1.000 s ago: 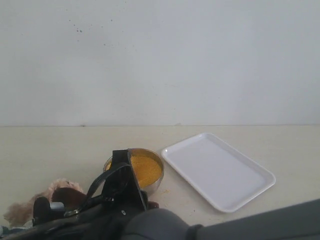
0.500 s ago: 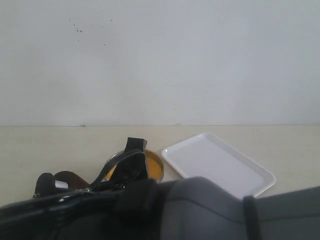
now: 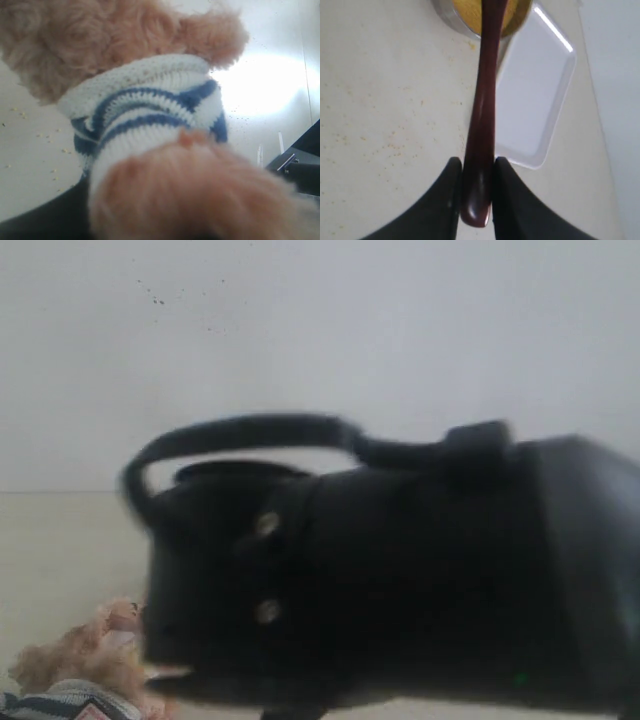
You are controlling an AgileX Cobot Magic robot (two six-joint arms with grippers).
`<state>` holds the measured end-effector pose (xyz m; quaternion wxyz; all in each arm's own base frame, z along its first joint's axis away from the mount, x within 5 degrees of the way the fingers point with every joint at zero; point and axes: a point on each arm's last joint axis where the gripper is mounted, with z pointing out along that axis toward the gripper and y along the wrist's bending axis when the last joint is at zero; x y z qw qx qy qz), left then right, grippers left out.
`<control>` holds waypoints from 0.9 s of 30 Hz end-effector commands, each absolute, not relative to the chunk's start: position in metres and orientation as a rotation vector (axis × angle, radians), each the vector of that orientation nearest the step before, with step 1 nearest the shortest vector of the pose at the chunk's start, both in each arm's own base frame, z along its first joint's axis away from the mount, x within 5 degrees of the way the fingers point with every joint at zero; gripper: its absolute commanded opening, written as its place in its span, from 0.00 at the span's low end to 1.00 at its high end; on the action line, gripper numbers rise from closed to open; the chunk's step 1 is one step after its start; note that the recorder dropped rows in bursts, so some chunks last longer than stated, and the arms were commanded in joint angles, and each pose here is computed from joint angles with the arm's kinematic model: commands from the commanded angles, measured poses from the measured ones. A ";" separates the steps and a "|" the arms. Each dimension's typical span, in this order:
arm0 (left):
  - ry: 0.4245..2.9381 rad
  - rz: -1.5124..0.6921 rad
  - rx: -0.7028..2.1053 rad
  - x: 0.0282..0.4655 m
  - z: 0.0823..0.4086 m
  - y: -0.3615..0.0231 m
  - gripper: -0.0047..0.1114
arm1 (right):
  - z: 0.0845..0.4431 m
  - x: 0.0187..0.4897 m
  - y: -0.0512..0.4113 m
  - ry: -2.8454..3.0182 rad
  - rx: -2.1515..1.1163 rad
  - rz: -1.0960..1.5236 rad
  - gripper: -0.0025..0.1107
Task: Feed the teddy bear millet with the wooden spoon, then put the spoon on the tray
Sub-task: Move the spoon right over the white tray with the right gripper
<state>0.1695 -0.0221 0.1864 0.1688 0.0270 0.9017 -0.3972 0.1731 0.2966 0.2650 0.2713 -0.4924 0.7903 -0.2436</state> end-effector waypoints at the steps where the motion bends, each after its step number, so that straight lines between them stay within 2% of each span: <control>1: 2.548 -1.168 0.074 0.169 0.188 -0.024 0.07 | 0.268 0.195 0.256 2.258 -1.142 -0.571 0.02; 11: 2.548 -1.168 0.074 0.169 0.188 -0.024 0.07 | 0.247 0.265 0.187 2.584 -0.693 -0.111 0.02; 15: 2.548 -1.168 0.074 0.169 0.188 -0.024 0.07 | 0.240 0.292 0.163 2.623 -0.518 -0.021 0.02; 19: 2.548 -1.168 0.074 0.169 0.188 -0.024 0.07 | 0.225 0.315 0.156 2.676 -0.478 -0.006 0.02; 27: 2.548 -1.168 0.074 0.169 0.188 -0.024 0.07 | 0.211 0.348 0.172 2.675 -0.513 0.000 0.02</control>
